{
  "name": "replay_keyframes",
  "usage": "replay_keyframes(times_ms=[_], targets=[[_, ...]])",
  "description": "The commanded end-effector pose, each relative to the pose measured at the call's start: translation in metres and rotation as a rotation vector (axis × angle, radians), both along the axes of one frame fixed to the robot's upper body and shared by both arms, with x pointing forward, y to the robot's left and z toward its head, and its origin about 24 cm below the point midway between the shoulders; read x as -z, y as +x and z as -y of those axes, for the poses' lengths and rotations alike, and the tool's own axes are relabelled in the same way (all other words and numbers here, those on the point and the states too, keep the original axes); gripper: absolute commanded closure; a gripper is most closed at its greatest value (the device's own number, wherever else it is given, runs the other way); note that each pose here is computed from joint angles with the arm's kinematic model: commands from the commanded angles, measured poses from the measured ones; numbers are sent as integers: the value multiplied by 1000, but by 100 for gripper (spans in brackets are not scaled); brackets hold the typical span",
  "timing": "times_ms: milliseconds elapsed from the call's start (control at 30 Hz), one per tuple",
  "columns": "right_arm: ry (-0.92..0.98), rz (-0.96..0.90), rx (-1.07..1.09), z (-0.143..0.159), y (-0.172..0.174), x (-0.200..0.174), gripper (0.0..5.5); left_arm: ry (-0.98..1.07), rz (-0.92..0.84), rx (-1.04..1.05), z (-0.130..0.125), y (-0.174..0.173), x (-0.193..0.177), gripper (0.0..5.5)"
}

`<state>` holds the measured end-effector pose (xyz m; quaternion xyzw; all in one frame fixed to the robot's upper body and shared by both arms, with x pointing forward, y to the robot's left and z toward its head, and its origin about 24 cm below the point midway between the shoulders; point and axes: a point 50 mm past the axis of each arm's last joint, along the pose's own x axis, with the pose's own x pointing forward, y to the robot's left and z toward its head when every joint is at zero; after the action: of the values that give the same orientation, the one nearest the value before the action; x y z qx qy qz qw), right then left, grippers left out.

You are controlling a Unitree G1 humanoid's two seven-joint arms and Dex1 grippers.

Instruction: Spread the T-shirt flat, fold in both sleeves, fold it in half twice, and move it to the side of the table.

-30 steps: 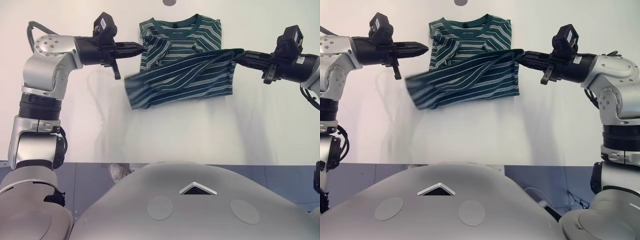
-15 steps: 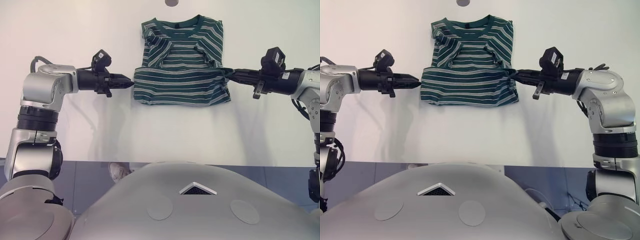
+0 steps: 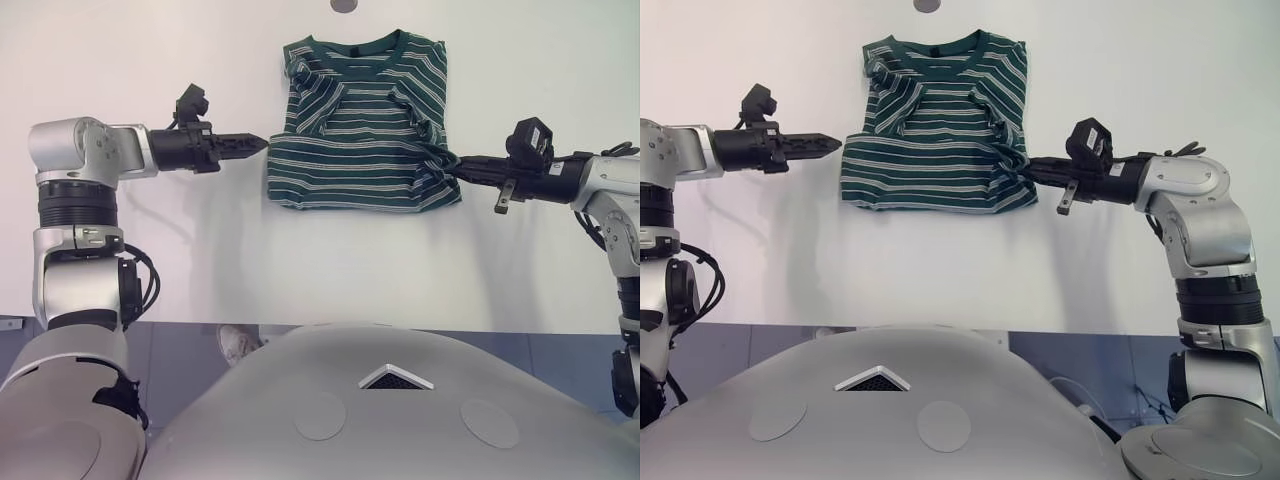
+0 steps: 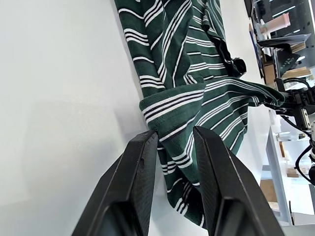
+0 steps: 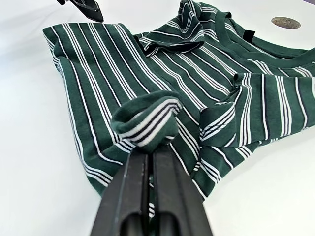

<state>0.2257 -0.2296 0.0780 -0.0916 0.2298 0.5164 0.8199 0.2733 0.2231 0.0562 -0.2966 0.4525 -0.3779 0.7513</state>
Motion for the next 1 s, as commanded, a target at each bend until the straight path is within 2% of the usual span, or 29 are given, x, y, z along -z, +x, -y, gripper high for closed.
replay_keyframes(times_ms=[33,133,367,467,567,700,767,867,1000], targets=[[-12,15,-22,-4,-1,-1,550,17,4,6,4,-1,6,418],[-17,14,-24,-5,0,1,550,1,3,5,7,-3,12,427],[-50,18,-18,-3,2,7,550,-78,37,-16,7,-1,8,548],[-33,21,-3,-4,3,4,550,-103,94,-13,7,2,1,548],[74,33,62,-3,14,-13,550,-158,202,-15,4,8,-19,548],[244,101,187,4,46,-49,550,-151,331,-75,2,29,-38,548],[260,135,223,4,60,-55,550,-135,380,-110,5,42,-40,548],[244,168,288,-4,87,-45,550,-108,461,-201,17,72,-43,548],[208,215,491,-3,126,-25,550,-7,523,-307,42,101,-34,548]])
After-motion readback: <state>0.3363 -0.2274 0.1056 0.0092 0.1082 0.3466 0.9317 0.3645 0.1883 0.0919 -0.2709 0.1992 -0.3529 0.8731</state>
